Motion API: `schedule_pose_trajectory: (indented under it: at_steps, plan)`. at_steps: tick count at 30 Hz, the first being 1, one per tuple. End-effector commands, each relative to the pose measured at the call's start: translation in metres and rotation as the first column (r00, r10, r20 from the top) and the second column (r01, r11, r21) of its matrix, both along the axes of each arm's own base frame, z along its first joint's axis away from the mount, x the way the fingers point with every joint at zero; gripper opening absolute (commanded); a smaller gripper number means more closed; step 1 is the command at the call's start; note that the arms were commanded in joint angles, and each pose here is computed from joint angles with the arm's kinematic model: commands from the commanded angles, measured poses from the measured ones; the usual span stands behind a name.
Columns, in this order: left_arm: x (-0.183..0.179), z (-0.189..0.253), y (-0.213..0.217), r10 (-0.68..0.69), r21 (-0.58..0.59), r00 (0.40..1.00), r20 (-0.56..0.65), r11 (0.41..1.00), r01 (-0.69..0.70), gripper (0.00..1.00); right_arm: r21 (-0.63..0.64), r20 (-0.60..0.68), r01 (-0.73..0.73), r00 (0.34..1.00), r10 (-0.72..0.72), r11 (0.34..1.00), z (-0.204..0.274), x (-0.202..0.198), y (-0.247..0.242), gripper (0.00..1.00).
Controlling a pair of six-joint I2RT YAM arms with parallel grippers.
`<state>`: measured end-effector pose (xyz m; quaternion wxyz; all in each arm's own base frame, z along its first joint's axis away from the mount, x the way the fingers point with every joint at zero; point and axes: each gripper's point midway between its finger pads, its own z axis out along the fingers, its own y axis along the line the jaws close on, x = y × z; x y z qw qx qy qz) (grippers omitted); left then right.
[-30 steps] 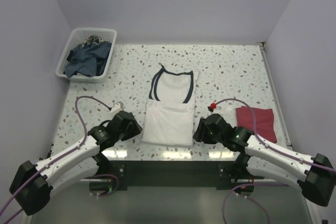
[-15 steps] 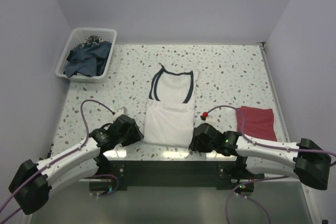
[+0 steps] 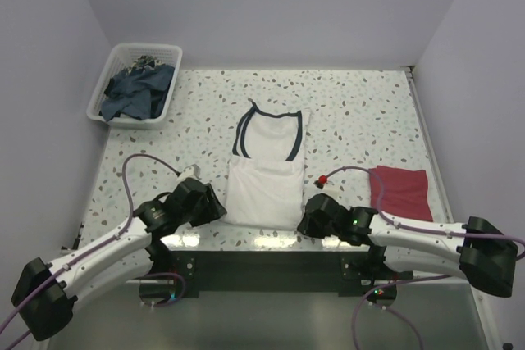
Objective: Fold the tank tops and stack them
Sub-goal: Fold the tank top
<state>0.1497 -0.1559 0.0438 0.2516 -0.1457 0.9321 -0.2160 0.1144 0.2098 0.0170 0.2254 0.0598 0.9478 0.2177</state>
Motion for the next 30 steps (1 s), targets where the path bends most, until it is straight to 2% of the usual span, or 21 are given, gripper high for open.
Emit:
schedule_pose_trajectory:
  at_steps: [1, 7, 17, 30]
  plan:
    - [0.001, 0.007, -0.01, -0.053, -0.015, 0.999, 0.008, 0.998, 0.053, 0.56, -0.026, 0.007, 0.017, 1.0, -0.017, 1.0, 0.001, -0.001, -0.01, 0.26]
    - [-0.008, -0.011, -0.015, -0.071, -0.033, 0.997, -0.037, 0.997, 0.07, 0.53, 0.012, 0.049, 0.025, 0.998, -0.025, 1.0, 0.025, 0.002, -0.01, 0.41]
    - [-0.016, -0.038, 0.001, -0.013, 0.058, 0.994, -0.112, 0.998, 0.02, 0.5, 0.004, 0.052, 0.012, 0.999, -0.012, 1.0, 0.029, 0.007, 0.0, 0.42]
    - [-0.034, -0.061, 0.006, -0.018, 0.134, 0.981, -0.191, 0.99, 0.044, 0.37, -0.037, 0.021, -0.006, 1.0, 0.007, 0.999, 0.009, 0.005, 0.008, 0.41]
